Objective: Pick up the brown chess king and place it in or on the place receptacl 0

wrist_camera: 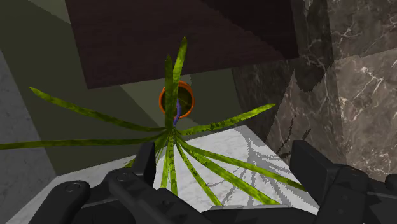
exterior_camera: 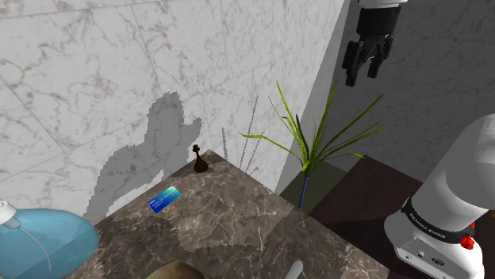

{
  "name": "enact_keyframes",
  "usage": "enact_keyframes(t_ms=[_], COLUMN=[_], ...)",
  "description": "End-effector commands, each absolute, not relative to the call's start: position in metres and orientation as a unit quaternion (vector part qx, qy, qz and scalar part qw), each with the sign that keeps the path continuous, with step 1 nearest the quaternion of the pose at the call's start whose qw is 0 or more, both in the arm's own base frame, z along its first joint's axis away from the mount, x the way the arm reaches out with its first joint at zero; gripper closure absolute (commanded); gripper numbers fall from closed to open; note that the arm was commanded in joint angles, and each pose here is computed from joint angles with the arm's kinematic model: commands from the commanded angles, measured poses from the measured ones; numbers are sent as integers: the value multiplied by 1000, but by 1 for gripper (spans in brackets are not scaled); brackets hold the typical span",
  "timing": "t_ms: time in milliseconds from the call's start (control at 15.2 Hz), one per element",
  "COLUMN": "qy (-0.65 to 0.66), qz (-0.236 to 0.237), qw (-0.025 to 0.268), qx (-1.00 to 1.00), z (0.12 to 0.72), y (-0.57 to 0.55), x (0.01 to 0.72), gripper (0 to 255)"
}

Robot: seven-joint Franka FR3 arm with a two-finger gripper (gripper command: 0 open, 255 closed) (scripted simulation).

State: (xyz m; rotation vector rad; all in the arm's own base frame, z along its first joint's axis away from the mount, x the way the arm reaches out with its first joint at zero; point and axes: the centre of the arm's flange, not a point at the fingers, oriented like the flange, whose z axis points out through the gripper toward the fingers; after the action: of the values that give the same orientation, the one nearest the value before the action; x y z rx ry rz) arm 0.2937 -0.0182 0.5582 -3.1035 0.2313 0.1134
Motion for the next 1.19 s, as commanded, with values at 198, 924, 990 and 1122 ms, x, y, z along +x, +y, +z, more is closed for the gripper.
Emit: enact_keyframes(t_ms=[198, 924, 990, 1122], qy=[82, 110, 112, 117], qz=[27, -8, -11, -17], qw=[17, 28, 29, 31], qx=[-996, -994, -993, -992], z=[542, 486, 481, 471], y=[12, 123, 133, 153], x=[308, 368, 374, 386], gripper=[0, 0, 0, 0])
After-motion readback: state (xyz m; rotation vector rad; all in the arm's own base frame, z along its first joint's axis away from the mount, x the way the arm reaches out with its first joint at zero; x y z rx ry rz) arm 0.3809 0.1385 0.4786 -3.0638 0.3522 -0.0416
